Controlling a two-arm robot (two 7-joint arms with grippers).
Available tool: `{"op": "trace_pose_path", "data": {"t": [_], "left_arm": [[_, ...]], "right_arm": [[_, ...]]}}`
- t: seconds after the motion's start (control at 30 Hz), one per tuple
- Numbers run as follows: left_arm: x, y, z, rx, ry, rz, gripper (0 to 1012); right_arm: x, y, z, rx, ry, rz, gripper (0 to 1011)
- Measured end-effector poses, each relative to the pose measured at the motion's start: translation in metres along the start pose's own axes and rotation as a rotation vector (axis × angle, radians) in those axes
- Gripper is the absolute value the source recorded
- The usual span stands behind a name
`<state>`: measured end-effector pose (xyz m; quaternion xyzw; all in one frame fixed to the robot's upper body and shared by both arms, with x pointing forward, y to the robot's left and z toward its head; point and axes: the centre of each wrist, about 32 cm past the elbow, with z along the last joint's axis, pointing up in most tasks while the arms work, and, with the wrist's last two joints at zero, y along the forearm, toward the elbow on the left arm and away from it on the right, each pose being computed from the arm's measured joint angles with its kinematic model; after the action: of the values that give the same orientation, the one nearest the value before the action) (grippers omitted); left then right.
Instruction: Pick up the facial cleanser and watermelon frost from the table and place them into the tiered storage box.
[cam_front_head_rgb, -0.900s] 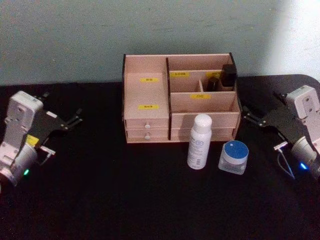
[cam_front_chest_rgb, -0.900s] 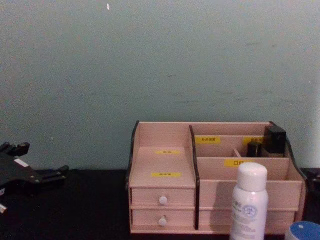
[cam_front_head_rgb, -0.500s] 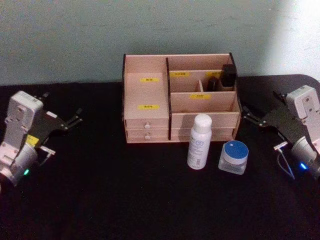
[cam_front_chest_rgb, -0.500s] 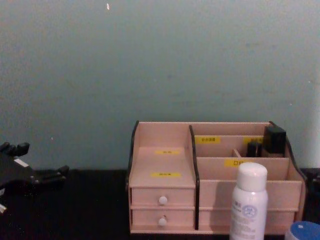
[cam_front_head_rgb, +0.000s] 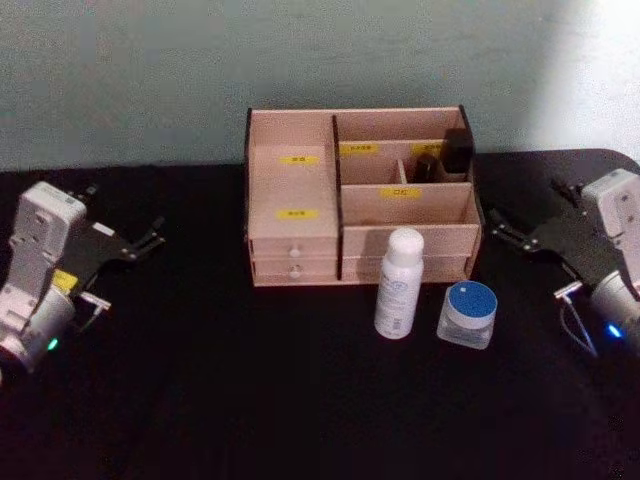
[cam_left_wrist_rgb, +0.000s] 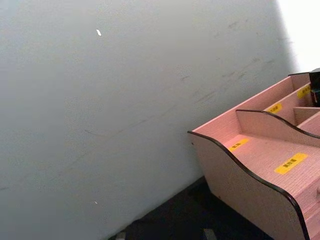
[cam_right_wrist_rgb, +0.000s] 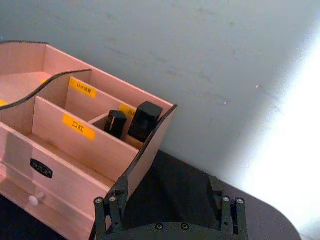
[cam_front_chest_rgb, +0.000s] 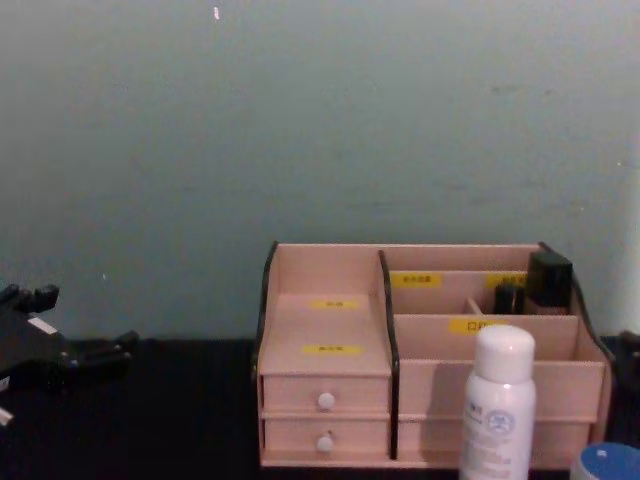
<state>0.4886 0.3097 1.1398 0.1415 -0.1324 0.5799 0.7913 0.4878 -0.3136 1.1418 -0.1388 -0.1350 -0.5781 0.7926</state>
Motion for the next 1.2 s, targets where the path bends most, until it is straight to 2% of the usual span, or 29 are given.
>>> {"op": "trace_pose_path", "data": {"t": [0.2,0.37,0.5,0.7,0.97,1.2], "left_arm": [[0.0000,0.0000,0.0000,0.000,0.000,0.000,1001],[0.0000,0.0000,0.0000,0.000,0.000,0.000,1001],[0.0000,0.0000,0.0000,0.000,0.000,0.000,1001],[0.0000,0.0000,0.0000,0.000,0.000,0.000,1001],[0.0000,0.0000,0.0000,0.000,0.000,0.000,1001],[0.0000,0.0000,0.0000,0.000,0.000,0.000,1001]], "right_arm": [[0.009,-0.011,0.005,0.042,0.007,0.001,1000],[0.014,-0.028,0.014,0.080,0.024,0.038,1000],[0.013,-0.045,0.022,0.106,0.047,0.117,1000],[0.006,-0.061,0.028,0.114,0.063,0.232,1000],[-0.001,-0.067,0.029,0.089,0.092,0.369,1000],[-0.006,-0.060,0.024,0.057,0.144,0.460,1000]]}}
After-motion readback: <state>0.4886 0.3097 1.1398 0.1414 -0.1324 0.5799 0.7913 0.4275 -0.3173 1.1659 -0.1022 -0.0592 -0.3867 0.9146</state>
